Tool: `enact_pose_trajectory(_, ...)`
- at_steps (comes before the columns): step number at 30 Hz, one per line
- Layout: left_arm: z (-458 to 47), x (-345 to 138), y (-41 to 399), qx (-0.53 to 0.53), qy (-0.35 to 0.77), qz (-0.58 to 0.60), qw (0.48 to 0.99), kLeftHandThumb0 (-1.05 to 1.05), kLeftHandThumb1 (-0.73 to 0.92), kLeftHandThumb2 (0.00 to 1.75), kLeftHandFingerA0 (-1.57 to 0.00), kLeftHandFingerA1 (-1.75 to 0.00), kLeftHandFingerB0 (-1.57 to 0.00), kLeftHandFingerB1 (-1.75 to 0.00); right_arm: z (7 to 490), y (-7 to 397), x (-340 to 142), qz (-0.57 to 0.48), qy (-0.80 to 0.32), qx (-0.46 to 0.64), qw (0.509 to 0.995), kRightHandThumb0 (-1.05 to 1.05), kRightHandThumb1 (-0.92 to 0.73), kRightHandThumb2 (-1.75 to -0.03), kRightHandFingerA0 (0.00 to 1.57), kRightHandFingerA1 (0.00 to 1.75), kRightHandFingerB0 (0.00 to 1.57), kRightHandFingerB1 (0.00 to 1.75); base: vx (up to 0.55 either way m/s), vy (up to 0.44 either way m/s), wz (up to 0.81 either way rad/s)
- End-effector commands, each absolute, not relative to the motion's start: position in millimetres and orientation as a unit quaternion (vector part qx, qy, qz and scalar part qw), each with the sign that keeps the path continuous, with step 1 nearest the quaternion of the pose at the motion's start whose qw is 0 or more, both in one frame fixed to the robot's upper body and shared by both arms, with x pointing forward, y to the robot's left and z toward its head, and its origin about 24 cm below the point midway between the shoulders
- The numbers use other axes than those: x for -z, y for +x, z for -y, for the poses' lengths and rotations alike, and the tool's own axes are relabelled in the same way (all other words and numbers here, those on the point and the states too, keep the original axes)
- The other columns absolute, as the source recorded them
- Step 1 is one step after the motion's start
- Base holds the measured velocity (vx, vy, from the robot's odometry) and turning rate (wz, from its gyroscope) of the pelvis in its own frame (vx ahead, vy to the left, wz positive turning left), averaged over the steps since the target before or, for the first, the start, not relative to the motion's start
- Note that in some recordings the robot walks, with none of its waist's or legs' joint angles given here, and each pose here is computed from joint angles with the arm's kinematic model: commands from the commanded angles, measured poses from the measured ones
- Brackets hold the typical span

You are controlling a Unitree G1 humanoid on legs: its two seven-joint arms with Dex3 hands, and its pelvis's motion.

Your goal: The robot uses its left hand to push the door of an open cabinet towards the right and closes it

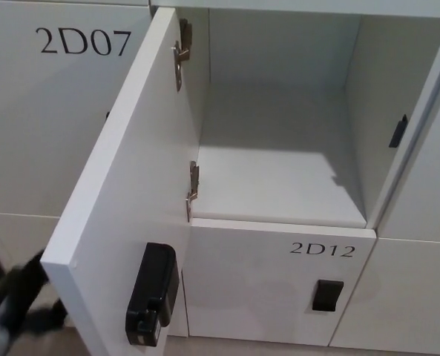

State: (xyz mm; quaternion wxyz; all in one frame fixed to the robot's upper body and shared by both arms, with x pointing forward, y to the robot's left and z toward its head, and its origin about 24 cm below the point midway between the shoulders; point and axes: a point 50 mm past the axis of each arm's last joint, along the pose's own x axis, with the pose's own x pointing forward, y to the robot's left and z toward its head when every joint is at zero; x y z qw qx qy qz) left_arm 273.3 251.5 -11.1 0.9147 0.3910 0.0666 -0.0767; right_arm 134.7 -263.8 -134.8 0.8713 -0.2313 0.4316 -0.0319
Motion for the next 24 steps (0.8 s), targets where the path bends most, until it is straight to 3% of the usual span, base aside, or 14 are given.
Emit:
enact_pose_trajectory(1,-186.2,-37.8,316.1,0.164,0.472,0.034,0.866,-0.66,0.89,0.67,-0.29,-0.35,-0.24,-0.31,271.4,135.1,132.1,-0.430,-0.242,0.043,0.869,-0.58,-0.89,-0.67,0.39,0.39,0.29,0.33,0.00,0.000,0.00)
enact_pose_trajectory(15,3.7,-121.9,327.8,0.314,0.547,0.237,0.739,-0.70,0.90,0.67,-0.26,-0.32,-0.23,-0.29,269.6,140.4,131.2,-0.427,-0.244,0.047,0.870,-0.56,-0.90,-0.67,0.39,0.39,0.29,0.33,0.01,0.001,0.02)
enact_pose_trajectory(17,70.6,-166.0,312.4,0.352,0.525,0.305,0.713,-0.72,0.92,0.69,-0.25,-0.32,-0.21,-0.28,264.1,145.3,131.5,-0.422,-0.234,0.049,0.874,-0.56,-0.89,-0.66,0.38,0.39,0.28,0.33,0.00,0.000,0.00)
enact_pose_trajectory(21,106.6,-194.4,289.0,0.370,0.489,0.365,0.701,-0.78,0.91,0.73,-0.24,-0.33,-0.16,-0.27,261.3,154.1,129.3,-0.416,-0.233,0.043,0.878,-0.57,-0.90,-0.66,0.37,0.38,0.28,0.33,0.00,0.000,0.00)
enact_pose_trajectory(24,118.2,-189.7,268.9,0.395,0.473,0.380,0.690,-0.80,0.92,0.74,-0.21,-0.35,-0.16,-0.28,264.1,155.9,127.6,-0.415,-0.242,0.035,0.876,-0.57,-0.91,-0.67,0.34,0.37,0.26,0.32,0.00,0.000,0.00)
